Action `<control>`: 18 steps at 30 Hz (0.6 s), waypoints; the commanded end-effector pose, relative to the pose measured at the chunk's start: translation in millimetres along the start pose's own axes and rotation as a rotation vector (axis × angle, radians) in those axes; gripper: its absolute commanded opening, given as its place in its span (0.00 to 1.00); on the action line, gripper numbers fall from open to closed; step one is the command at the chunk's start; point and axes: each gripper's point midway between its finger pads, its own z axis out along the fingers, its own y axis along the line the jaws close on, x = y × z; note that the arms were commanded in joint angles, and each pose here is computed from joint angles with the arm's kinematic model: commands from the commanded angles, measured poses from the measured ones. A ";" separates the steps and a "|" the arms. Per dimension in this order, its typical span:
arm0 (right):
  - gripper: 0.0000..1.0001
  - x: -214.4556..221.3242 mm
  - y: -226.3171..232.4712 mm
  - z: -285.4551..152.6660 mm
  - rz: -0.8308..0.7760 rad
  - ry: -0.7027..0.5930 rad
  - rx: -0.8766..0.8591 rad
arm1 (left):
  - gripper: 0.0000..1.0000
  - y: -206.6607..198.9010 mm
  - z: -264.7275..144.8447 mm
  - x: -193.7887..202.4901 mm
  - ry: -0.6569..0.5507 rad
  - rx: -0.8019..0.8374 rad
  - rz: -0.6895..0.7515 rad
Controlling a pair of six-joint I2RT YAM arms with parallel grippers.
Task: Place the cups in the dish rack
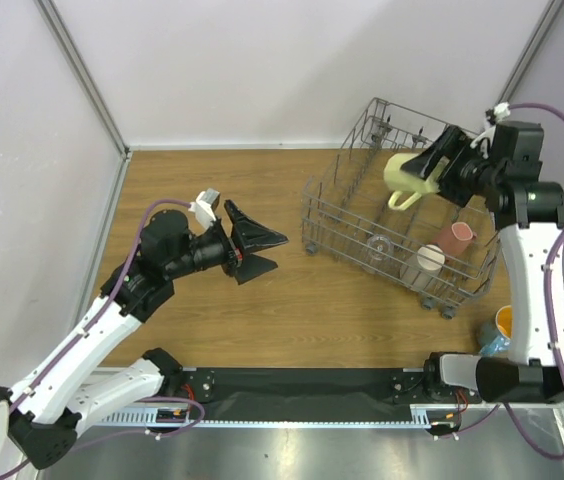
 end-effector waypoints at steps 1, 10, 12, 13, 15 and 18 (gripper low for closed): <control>0.00 -48.5 -6.8 -0.1 0.062 -0.131 0.057 | 1.00 -16.5 -5.8 8.2 0.089 0.001 0.041; 0.00 -67.4 -91.6 34.1 0.049 -0.088 0.450 | 1.00 -12.1 -9.3 1.5 0.121 -0.054 0.074; 0.00 -67.7 -110.4 44.5 0.034 -0.068 0.528 | 1.00 -4.0 -12.5 3.0 0.134 -0.085 0.064; 0.00 -67.7 -114.8 47.6 0.026 -0.064 0.546 | 1.00 -2.4 -14.6 4.3 0.137 -0.093 0.063; 0.00 -63.0 -124.0 59.0 -0.001 -0.041 0.585 | 1.00 2.2 -17.2 5.9 0.138 -0.108 0.063; 0.00 -60.7 -133.0 70.5 -0.022 -0.027 0.627 | 1.00 8.7 -21.1 3.2 0.121 -0.125 0.044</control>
